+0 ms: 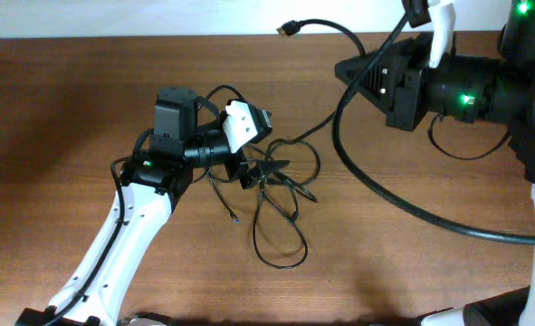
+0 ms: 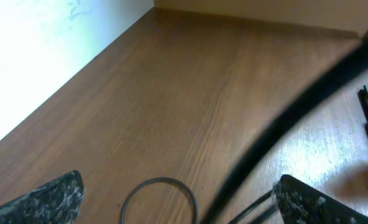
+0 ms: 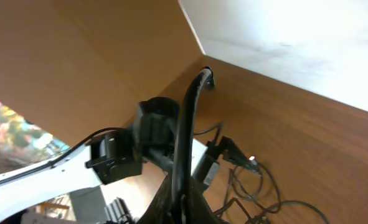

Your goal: Untangle cables

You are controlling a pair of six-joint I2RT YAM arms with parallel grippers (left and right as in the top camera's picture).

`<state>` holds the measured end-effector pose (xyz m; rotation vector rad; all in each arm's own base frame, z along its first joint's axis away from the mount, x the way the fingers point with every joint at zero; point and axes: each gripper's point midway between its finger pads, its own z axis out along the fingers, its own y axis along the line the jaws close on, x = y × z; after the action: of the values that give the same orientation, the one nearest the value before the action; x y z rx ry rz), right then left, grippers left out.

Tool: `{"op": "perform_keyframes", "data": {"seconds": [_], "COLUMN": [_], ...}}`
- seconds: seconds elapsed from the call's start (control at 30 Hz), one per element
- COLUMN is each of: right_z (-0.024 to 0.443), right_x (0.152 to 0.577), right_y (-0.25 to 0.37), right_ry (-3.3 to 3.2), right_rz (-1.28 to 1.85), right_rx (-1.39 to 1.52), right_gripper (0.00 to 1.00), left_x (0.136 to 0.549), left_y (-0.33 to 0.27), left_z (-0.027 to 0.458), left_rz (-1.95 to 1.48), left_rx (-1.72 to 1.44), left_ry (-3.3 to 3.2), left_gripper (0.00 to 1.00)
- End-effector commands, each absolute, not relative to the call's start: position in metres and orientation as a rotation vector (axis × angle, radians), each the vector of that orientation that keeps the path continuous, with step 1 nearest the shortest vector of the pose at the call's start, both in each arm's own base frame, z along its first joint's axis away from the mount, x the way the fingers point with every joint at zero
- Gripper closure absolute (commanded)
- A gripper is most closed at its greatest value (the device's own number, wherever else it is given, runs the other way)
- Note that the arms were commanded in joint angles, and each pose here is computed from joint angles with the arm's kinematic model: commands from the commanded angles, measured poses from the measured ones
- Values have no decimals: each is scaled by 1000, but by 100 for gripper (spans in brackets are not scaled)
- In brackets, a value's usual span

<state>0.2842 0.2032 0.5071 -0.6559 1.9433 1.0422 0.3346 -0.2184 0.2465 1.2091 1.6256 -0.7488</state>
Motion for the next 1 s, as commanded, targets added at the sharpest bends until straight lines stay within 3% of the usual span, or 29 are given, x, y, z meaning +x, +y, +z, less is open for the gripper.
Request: {"op": "perform_keyframes", "data": {"seconds": [0.0,0.03,0.1,0.13,0.4,0.43,0.47,0.5,0.53,0.57,0.77,0.97], "right_z": [519,520,520,520,487,482,474,466,458,452,406,365], "right_x": [266,266,266,266,328,332,335,335,332,329,311,303], "right_y": [211,211,211,211,151,141,129,122,118,118,120,162], "right_ry": [1867,1865,1857,1857,2039,2066,2102,2138,2174,2199,2386,2429], "right_rz": [1118,1121,1111,1110,576,505,427,383,360,349,325,599], "right_rx": [-756,-758,-771,-771,-435,-392,-348,-325,-322,-346,-530,-877], "right_gripper": [96,96,96,96,95,85,49,24,9,5,0,1], "left_x": [329,328,326,325,322,319,315,313,313,317,349,369], "left_y": [-224,-226,-229,-229,-199,-194,-187,-181,-173,-161,-96,-63], "left_z": [256,256,256,255,294,304,320,332,344,355,379,420], "left_rz": [-742,-744,-752,-755,-929,-925,-920,-916,-903,-881,-808,-903], "left_rx": [1231,1236,1245,1245,852,821,781,745,690,608,171,-126], "left_ry": [1584,1581,1577,1580,1794,1786,1762,1741,1728,1726,1738,1577], "left_gripper": [9,24,94,100,100,100,100,100,100,100,100,100]}}
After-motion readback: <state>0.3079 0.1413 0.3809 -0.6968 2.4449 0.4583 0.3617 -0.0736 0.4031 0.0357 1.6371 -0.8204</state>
